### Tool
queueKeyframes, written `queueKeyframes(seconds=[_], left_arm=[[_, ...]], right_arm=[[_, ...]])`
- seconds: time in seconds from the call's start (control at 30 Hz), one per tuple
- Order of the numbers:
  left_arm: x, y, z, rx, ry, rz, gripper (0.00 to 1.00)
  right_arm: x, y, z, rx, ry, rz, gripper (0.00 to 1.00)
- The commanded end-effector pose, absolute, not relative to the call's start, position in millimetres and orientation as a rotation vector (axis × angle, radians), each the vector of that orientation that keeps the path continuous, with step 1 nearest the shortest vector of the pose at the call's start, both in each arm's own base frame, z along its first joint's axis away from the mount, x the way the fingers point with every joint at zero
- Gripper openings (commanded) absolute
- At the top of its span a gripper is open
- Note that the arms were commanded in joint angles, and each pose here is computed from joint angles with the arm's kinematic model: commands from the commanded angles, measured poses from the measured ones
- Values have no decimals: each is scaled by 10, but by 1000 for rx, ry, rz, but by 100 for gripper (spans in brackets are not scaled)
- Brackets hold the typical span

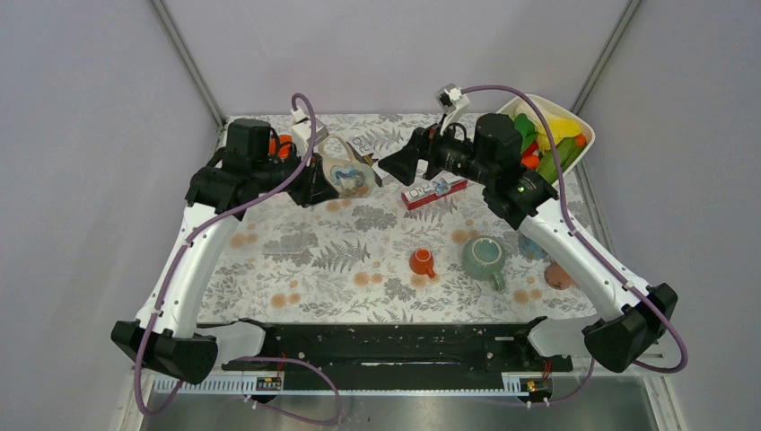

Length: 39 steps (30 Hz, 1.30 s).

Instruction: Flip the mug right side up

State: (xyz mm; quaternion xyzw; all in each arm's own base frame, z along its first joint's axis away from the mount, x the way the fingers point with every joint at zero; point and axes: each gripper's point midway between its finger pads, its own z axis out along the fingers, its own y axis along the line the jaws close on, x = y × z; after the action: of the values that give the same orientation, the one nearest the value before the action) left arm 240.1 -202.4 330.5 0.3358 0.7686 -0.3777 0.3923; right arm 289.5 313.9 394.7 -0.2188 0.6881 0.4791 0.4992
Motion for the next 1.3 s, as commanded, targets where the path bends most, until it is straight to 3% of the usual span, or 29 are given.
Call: queueKeyframes(seconds=[0.0, 0.2, 0.43, 0.87, 1.27], left_arm=[[3032, -1244, 3218, 828, 1973, -371, 0], [3540, -5, 2689, 718, 2282, 4, 0], [4105, 676, 2122, 466, 2490, 116, 0], [4672, 1007, 1620, 198, 2617, 250, 0], [4624, 991, 1524, 232, 2693, 224, 0]], right_arm=[[3161, 2783, 3619, -450, 1760, 848, 99], [3132, 2690, 3256, -489, 1845, 771, 100], [3091, 2589, 2984, -512, 1887, 711, 100], [3077, 2443, 2694, -579, 1912, 598, 99], [3073, 2392, 2722, -596, 1905, 564, 99]])
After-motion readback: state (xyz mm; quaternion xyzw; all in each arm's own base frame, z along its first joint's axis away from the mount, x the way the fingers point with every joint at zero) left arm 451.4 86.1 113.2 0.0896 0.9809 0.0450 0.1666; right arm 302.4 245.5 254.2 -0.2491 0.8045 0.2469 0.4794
